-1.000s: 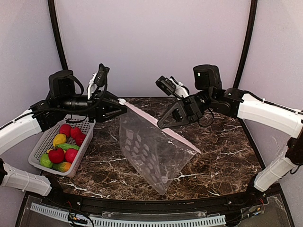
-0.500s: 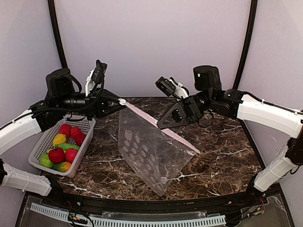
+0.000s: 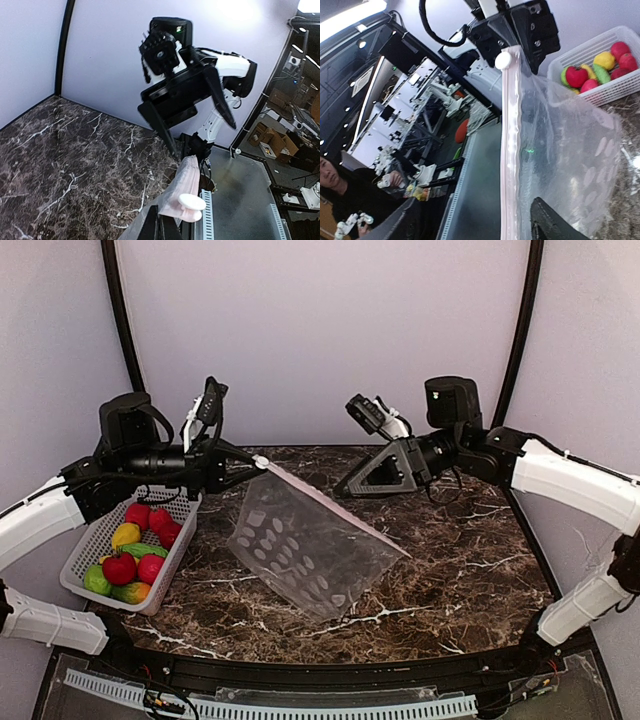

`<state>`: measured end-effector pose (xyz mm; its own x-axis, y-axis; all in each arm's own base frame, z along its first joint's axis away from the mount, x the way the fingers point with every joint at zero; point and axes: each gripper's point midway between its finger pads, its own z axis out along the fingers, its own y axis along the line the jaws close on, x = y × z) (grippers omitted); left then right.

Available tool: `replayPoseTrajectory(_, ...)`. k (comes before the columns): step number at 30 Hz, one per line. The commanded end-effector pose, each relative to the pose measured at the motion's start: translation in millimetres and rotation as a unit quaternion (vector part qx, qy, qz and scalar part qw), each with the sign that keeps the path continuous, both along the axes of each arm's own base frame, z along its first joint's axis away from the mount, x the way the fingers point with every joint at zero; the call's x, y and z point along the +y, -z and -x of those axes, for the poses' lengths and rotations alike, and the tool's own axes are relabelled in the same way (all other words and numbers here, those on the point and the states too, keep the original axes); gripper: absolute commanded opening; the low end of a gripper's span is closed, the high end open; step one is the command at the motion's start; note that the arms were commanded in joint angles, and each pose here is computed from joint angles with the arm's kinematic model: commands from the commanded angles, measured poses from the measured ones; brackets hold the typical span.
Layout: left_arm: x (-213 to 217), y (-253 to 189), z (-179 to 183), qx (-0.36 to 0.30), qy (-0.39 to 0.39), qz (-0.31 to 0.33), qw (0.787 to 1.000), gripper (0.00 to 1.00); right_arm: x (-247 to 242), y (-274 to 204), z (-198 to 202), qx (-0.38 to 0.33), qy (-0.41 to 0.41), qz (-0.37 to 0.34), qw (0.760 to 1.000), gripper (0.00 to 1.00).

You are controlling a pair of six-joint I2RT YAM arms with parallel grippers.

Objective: Place the food in the zip-top bag and seal the zipper
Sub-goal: Pass from the right arm to the left

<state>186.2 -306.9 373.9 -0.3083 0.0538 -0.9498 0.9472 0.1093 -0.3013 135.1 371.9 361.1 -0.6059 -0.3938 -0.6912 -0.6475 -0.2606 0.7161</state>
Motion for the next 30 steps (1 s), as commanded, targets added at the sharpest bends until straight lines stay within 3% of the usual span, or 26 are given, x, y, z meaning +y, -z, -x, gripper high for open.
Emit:
replayPoseTrajectory(1, 8.8, 37.8, -20.5, 0.039, -0.075, -0.071, 0.994, 0.01, -9.8, -7.8, -24.7, -0.049, 0.097, 0.015, 0.994, 0.8)
replayPoseTrajectory(5, 9.8, 66.4, -37.9, 0.1, -0.117, -0.115, 0.981, 0.01, -7.8, 14.9, -59.6, -0.135, 0.219, 0.106, 0.96, 0.81)
replayPoseTrajectory(8, 10.4, 72.4, -45.8, 0.128, -0.14, -0.118, 0.975, 0.01, -2.4, 22.4, -67.0, -0.196, 0.261, 0.14, 0.935, 0.8)
replayPoseTrajectory(18, 6.6, 65.6, -49.3, 0.146, -0.143, -0.101, 0.974, 0.01, 39.4, 24.5, -62.8, -0.317, 0.282, 0.162, 0.891, 0.69)
replayPoseTrajectory(30, 1.0, 66.6, -46.2, 0.153, -0.123, -0.1, 0.975, 0.01, 76.4, 50.1, -80.8, -0.379, 0.291, 0.188, 0.858, 0.5)
